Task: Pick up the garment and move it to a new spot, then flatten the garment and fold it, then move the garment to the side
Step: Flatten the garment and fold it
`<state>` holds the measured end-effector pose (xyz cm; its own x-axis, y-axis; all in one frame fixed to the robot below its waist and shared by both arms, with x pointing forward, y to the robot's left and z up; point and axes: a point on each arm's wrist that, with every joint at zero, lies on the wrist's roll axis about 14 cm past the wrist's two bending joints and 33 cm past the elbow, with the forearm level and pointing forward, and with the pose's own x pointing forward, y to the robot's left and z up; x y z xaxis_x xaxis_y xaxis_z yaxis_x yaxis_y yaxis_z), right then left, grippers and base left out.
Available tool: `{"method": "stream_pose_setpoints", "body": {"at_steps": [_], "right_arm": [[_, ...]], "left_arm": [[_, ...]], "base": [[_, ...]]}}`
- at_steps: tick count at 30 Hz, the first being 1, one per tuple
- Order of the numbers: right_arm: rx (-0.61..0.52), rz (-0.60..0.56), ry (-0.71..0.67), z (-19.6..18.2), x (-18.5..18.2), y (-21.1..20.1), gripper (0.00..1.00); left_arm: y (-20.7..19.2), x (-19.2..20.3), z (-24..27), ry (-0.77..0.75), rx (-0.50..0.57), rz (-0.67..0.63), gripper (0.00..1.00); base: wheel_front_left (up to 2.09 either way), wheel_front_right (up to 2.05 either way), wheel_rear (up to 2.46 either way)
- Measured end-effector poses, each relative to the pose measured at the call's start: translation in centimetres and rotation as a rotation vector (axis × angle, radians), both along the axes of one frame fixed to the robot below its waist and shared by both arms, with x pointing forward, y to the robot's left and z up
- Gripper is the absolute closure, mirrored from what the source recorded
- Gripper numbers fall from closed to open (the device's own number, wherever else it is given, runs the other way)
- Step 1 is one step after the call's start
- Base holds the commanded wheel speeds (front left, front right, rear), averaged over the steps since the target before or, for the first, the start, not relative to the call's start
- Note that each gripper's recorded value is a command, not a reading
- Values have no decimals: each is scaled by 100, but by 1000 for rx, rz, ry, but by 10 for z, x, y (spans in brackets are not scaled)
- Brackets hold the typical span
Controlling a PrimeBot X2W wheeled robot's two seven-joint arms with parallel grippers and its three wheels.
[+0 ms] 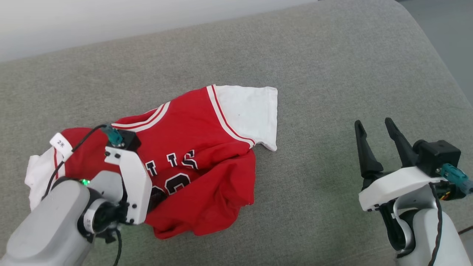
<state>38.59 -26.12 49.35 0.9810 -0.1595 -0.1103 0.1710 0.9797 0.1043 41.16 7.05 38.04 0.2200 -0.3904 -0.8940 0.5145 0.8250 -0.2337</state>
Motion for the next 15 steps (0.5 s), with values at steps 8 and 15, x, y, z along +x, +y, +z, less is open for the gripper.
{"method": "stream_pose_setpoints", "body": {"at_steps": [8,15], "right_arm": [[3,-4,12,-6,2,-1,0],[-1,3,-2,-1,7,0,0]], "left_arm": [[1,11,-14,1,-1,30,100],[-7,-17,-8,32,-37,-16,100]], "base": [[0,0,0],[0,0,0]]}}
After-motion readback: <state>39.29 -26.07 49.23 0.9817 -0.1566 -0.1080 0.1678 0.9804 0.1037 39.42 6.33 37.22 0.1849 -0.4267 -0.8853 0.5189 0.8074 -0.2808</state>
